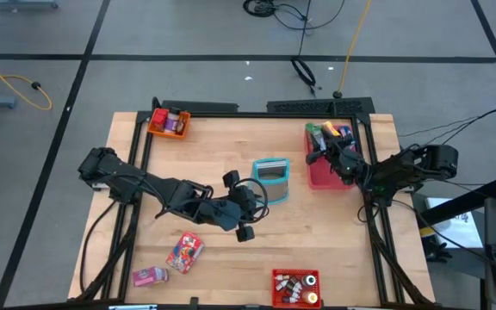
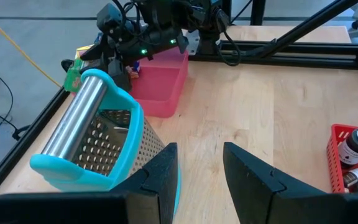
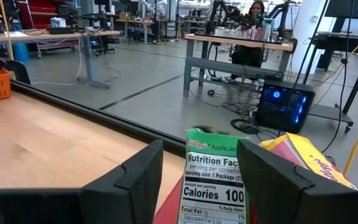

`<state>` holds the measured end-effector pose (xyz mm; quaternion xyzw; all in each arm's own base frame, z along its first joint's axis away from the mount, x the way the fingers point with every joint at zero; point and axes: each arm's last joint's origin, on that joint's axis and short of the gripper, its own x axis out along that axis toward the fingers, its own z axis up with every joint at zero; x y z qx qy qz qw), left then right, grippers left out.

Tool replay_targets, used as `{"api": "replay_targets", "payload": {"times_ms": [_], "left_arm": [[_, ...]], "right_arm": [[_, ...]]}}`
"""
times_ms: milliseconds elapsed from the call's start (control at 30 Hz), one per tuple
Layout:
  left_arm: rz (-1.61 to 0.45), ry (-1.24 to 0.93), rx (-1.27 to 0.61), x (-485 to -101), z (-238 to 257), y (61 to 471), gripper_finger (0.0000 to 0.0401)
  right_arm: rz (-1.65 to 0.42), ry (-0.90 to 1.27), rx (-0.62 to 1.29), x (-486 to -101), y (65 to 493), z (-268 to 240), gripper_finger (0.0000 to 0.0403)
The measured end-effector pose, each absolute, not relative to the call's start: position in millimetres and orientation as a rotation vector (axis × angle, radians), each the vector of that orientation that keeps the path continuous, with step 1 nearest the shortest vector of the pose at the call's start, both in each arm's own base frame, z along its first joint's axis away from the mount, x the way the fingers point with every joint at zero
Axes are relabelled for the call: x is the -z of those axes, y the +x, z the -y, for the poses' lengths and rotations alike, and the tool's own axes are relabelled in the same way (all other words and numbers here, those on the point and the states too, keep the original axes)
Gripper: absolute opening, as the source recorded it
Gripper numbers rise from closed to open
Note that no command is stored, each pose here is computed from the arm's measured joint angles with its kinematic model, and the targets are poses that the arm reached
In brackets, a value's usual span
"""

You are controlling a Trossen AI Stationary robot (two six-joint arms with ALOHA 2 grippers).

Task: Pick & Place Kitchen Items
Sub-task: Put the purple cereal box into the pink bin

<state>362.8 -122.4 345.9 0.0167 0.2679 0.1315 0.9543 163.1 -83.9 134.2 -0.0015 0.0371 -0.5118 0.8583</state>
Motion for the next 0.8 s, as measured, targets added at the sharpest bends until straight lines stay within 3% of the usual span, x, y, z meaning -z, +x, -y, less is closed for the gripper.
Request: {"api": "replay_targets", "payload": {"times_ms": [467,800], "left_arm": [[-0.649,-0.004,-0.303,-336,125,353,0.0127],[-0.788,-0.138,-0.388,-323,142,329,0.0127]], "right_arm": [[0.044,-0.095,0.943,-160,167,59,0.0192],[0.173,-0.059,0.719,-180,167,19,0.0186]]}}
